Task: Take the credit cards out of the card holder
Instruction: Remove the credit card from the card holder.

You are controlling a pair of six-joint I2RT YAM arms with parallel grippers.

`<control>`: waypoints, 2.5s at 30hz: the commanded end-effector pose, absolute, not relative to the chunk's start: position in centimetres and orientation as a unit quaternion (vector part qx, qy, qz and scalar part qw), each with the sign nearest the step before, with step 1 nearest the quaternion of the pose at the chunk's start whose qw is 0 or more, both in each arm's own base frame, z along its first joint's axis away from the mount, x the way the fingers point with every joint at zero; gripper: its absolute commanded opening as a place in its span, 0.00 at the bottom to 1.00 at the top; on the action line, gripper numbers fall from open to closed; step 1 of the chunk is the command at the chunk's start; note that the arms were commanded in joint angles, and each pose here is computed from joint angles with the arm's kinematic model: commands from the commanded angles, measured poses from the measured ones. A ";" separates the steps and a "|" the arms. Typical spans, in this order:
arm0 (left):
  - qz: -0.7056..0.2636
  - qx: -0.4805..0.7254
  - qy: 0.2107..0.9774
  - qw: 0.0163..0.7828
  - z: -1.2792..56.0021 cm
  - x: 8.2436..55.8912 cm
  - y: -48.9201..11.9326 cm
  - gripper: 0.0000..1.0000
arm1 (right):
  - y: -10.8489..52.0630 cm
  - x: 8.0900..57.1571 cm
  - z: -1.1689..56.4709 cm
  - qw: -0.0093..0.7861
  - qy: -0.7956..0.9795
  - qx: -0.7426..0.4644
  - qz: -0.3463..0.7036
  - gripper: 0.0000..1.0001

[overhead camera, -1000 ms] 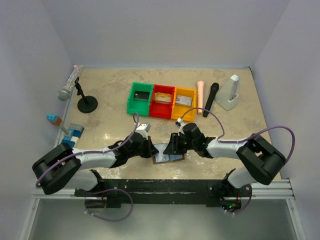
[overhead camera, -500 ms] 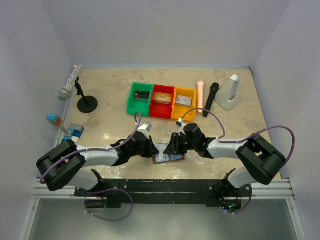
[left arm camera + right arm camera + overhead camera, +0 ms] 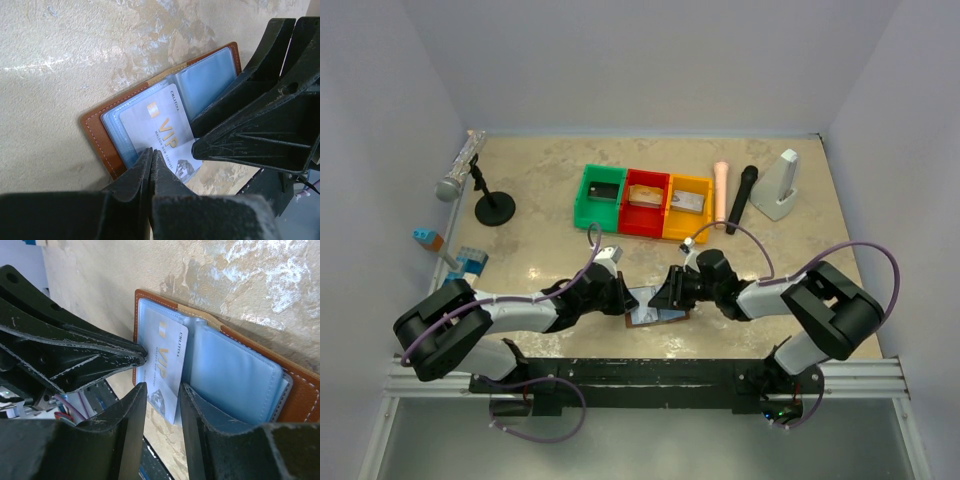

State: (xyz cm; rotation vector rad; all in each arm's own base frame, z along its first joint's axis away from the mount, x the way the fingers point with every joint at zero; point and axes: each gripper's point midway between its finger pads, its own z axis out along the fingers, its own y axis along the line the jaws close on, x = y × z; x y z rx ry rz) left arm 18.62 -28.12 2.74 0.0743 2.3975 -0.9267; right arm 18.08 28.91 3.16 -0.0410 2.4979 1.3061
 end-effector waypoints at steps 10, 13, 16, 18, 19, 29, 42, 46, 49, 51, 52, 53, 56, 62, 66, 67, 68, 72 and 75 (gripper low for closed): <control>-0.312 0.017 0.911 0.269 0.6 18.0 -26.4 0.00 | 30.1 19.0 5.6 0.178 0.817 -0.009 0.548 0.36; -0.313 0.018 0.910 0.270 0.6 18.1 -26.5 0.00 | 30.3 18.9 5.8 0.171 0.816 -0.017 0.553 0.37; -0.314 0.017 0.910 0.270 0.6 18.1 -26.5 0.00 | 30.5 18.8 5.9 0.166 0.815 -0.024 0.555 0.37; -0.315 0.017 0.909 0.271 0.6 18.2 -26.6 0.00 | 30.7 18.8 6.2 0.164 0.813 -0.029 0.558 0.37; -0.317 0.017 0.908 0.273 0.7 18.2 -26.7 0.00 | 30.7 18.7 6.1 0.163 0.813 -0.031 0.558 0.37; -0.337 0.015 0.887 0.316 4.0 19.0 -26.5 0.00 | 30.5 18.6 5.9 0.159 0.819 -0.036 0.550 0.37; -0.309 0.015 0.900 0.308 2.8 18.9 -25.7 0.00 | 30.7 18.8 5.8 0.152 0.822 -0.034 0.547 0.37; -0.304 0.016 0.903 0.302 2.2 18.8 -25.7 0.00 | 30.7 18.7 5.8 0.150 0.823 -0.035 0.548 0.37; -0.306 0.018 0.904 0.298 2.0 18.7 -25.9 0.00 | 30.8 18.7 5.8 0.146 0.823 -0.035 0.548 0.36; -0.307 0.020 0.904 0.295 1.8 18.6 -25.9 0.00 | 30.9 18.7 5.9 0.146 0.822 -0.037 0.550 0.37; -0.308 0.020 0.905 0.294 1.7 18.6 -25.9 0.00 | 30.9 18.7 5.9 0.144 0.822 -0.038 0.550 0.36; -0.310 0.020 0.904 0.293 1.6 18.5 -26.0 0.00 | 30.9 18.7 5.8 0.143 0.822 -0.036 0.550 0.37; -0.314 0.019 0.904 0.291 1.5 18.4 -26.1 0.00 | 31.0 18.7 5.7 0.138 0.823 -0.036 0.550 0.38; -0.323 0.016 0.902 0.285 1.2 18.2 -26.3 0.00 | 31.2 18.8 5.7 0.135 0.822 -0.035 0.552 0.39; -0.328 0.016 0.900 0.288 1.4 18.3 -26.5 0.00 | 31.3 18.8 5.6 0.130 0.823 -0.036 0.552 0.39; -0.328 0.016 0.900 0.288 1.3 18.3 -26.5 0.00 | 31.3 18.8 5.6 0.129 0.823 -0.036 0.552 0.39; -0.326 0.016 0.901 0.287 1.2 18.2 -26.4 0.00 | 31.2 18.8 5.5 0.130 0.823 -0.037 0.552 0.39; -0.320 0.009 0.904 0.285 0.9 18.1 -26.0 0.00 | 31.0 18.8 5.7 0.137 0.823 -0.032 0.550 0.38; -0.310 0.004 0.907 0.285 0.7 18.1 -25.5 0.00 | 30.7 18.8 5.9 0.143 0.824 -0.032 0.547 0.36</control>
